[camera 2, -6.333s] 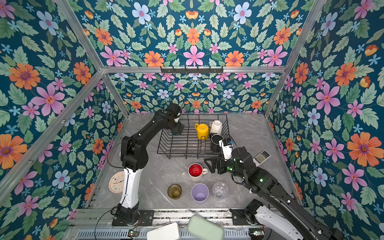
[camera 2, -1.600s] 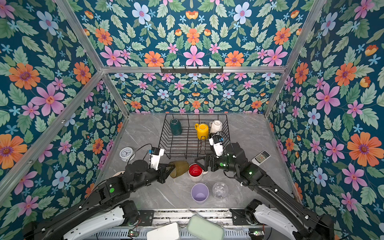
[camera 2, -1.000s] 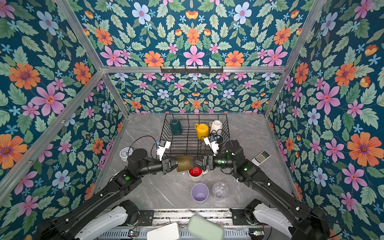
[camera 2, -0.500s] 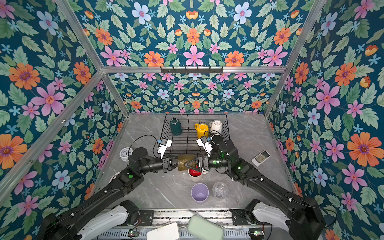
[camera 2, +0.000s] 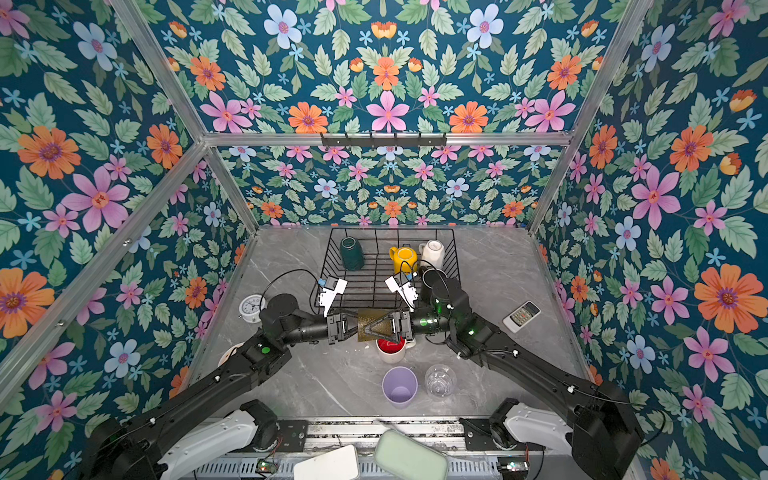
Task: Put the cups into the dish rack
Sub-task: 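Grasp the olive glass with the right gripper while left holds it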
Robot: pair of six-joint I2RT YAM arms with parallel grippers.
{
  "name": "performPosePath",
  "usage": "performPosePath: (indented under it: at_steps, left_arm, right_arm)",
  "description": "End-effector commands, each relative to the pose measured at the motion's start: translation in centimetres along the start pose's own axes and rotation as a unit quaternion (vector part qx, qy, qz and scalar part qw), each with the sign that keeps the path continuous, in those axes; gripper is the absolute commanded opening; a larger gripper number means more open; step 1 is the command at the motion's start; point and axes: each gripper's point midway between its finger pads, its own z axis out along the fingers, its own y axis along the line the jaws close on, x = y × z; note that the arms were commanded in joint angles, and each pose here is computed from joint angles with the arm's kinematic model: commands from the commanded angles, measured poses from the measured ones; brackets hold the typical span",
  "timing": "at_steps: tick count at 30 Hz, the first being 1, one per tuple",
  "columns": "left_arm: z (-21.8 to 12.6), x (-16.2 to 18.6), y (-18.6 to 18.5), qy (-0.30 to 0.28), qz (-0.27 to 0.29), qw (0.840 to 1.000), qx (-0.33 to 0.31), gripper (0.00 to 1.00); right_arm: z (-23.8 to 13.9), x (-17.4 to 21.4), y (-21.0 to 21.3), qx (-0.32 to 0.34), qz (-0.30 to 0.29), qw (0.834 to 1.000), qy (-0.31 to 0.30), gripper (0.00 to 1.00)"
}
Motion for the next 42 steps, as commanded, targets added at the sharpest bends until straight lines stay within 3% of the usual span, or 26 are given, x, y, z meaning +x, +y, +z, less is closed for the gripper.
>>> performPosePath:
  at_steps: [1,15,24,29,31,34,39,42]
  left_arm:
    - [0.0,-0.6,-1.5,-0.006,0.026,0.999,0.030,0.00]
    - [0.0,-0.5,-1.6,-0.001,0.023,0.999,0.037,0.00]
    - [0.1,-0.4,-1.3,0.000,0.019,0.999,0.032,0.00]
    - [0.1,-0.4,-1.0,0.000,0.017,1.000,0.023,0.04]
    - [0.0,-0.3,-0.7,0.001,0.017,1.000,0.014,0.11]
    - [-0.1,-0.4,-0.7,-0.001,0.019,1.000,0.008,0.30]
    - [-0.4,-0.4,0.0,-0.004,0.022,1.000,-0.016,0.76]
    - [-0.9,-0.4,0.6,-0.013,0.031,0.998,-0.044,0.88]
  right_arm:
    - [0.0,-0.4,0.3,-0.004,-0.010,1.000,-0.007,0.74]
    - [0.2,-0.5,0.4,-0.004,-0.008,1.000,-0.003,0.39]
    - [0.2,-0.5,0.3,0.001,-0.005,1.000,0.001,0.00]
    - [-0.1,-0.6,0.5,0.008,-0.010,1.000,-0.004,0.00]
    - [-0.3,-0.8,0.6,0.014,-0.014,1.000,-0.009,0.00]
    - [-0.7,-1.0,0.8,0.021,-0.020,0.999,-0.015,0.00]
    - [-1.7,-1.6,1.1,0.028,-0.021,0.999,-0.030,0.00]
    - [-2.9,-1.9,1.1,0.041,-0.018,0.998,-0.040,0.00]
